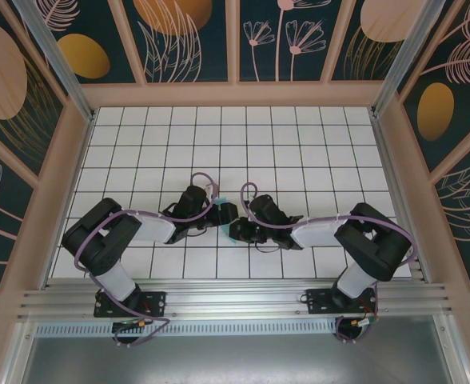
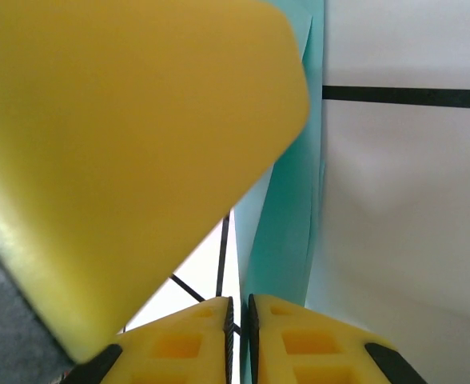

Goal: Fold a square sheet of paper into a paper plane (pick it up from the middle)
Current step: Perform the fifth fold on the wing at the bottom-center of the table.

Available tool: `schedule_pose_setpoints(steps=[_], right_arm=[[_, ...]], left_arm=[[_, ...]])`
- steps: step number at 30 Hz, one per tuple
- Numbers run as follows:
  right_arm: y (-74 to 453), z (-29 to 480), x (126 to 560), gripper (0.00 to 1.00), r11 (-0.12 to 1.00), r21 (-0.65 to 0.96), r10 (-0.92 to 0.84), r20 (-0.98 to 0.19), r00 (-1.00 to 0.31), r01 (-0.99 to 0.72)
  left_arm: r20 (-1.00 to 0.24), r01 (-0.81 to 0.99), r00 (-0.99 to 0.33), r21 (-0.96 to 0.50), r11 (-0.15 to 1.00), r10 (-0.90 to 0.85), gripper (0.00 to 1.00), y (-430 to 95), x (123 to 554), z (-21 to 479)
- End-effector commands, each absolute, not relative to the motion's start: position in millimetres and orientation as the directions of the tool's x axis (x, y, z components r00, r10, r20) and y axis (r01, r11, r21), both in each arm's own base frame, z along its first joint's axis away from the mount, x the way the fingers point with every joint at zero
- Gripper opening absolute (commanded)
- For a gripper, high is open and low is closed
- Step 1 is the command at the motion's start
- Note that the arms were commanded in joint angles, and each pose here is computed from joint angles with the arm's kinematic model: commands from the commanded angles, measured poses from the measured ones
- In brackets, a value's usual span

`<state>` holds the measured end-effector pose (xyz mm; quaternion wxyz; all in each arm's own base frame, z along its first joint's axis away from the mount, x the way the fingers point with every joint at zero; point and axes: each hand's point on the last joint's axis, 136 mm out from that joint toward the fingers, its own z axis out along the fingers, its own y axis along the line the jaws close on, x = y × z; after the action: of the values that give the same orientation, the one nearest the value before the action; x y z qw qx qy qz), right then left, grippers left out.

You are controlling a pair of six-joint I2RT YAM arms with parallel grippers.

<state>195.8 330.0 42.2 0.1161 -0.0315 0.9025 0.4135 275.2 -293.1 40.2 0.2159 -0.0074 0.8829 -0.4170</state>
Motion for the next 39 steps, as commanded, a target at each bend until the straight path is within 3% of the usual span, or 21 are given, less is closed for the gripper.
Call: schedule_pose_setpoints(steps=[1, 7, 11, 26, 35, 39], right_arm=[[336.6, 48.5, 196.8, 0.15, 0.623, 0.760, 0.023, -0.254, -0.967, -0.185], [330.6, 24.7, 181.3, 0.10, 0.655, 0.733, -0.032, -0.216, -0.976, -0.184], [327.3, 11.8, 172.6, 0.15, 0.682, 0.708, -0.060, -0.199, -0.978, -0.186], [332.6, 50.0, 198.3, 0.22, 0.639, 0.746, 0.040, -0.272, -0.962, -0.184], [341.7, 41.9, 192.5, 0.13, 0.605, 0.775, 0.009, -0.238, -0.971, -0.184], [339.6, 35.6, 190.3, 0.14, 0.621, 0.763, 0.002, -0.230, -0.973, -0.179]], left_arm=[[-0.288, 0.083, -0.946, -0.655, 0.751, -0.147, 0.66, -271.1, 253.6, -6.2], [-0.285, 0.072, -0.946, -0.653, 0.754, -0.156, 0.66, -269.7, 254.3, -6.3], [-0.282, 0.063, -0.945, -0.650, 0.757, -0.164, 0.66, -268.5, 254.4, -6.9], [-0.277, 0.071, -0.949, -0.654, 0.753, -0.151, 0.66, -270.7, 253.5, -7.4], [-0.273, 0.071, -0.951, -0.656, 0.751, -0.148, 0.66, -271.6, 252.5, -7.6], [-0.267, 0.066, -0.952, -0.654, 0.753, -0.148, 0.66, -270.3, 251.3, -9.6]])
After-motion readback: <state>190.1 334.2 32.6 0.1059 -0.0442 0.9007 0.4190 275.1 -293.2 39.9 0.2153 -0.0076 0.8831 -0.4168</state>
